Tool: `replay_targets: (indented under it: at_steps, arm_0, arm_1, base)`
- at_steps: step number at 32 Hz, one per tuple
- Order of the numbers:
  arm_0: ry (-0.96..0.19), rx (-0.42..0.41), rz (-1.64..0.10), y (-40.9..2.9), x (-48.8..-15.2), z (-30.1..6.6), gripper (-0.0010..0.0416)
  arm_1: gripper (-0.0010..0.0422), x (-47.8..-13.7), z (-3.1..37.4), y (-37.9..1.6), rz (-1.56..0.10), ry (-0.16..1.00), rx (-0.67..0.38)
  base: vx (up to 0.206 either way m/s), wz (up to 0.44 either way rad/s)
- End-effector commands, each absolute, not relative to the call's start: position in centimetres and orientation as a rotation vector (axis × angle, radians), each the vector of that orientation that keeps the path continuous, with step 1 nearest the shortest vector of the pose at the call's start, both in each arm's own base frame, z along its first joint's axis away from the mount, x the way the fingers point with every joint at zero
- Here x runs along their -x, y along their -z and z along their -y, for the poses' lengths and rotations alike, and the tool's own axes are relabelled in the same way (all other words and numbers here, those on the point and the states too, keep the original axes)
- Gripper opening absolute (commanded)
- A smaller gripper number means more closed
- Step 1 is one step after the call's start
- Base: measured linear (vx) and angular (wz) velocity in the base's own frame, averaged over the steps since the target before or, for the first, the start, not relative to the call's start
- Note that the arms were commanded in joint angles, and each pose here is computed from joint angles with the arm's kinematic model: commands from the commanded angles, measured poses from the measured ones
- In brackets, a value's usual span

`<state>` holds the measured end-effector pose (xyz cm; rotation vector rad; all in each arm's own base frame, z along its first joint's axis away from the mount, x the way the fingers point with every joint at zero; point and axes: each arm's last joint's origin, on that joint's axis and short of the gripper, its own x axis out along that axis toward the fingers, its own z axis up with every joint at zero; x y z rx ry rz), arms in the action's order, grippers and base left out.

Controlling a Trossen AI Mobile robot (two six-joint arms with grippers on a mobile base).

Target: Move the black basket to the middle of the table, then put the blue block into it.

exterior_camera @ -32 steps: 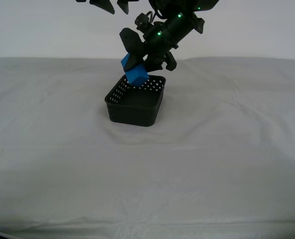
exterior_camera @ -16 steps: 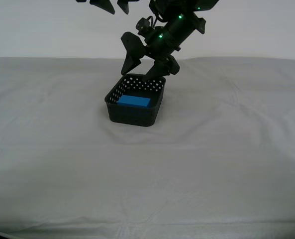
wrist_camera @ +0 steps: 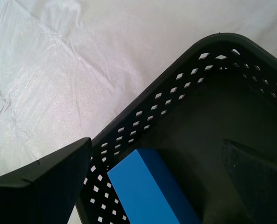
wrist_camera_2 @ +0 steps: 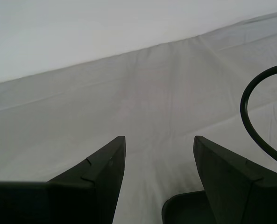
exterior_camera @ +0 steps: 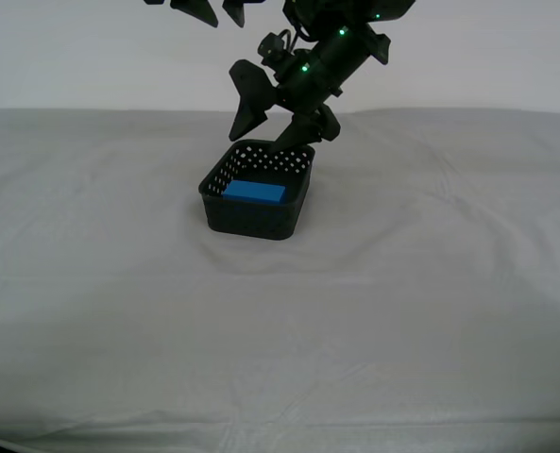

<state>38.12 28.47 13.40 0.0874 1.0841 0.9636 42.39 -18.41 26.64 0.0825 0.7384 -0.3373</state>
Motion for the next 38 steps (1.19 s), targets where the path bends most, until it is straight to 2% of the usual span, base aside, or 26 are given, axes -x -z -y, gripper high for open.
replay_targets:
  at_steps: [1,38]
  arm_0:
    - [-0.968,-0.088,-1.083,-13.41,-38.12,-28.50,0.0387]
    - [-0.969,-0.088,-1.077,-13.44,-38.15,-28.53,0.0387]
  arm_1:
    - [0.0194,-42.41,18.42,-26.69,-0.735,0.337,-0.084]
    - [0.0194,-42.43,18.41,-26.70,-0.733,0.337,-0.083]
  base:
    - [0.000,0.000]
    - [0.000,0.000]
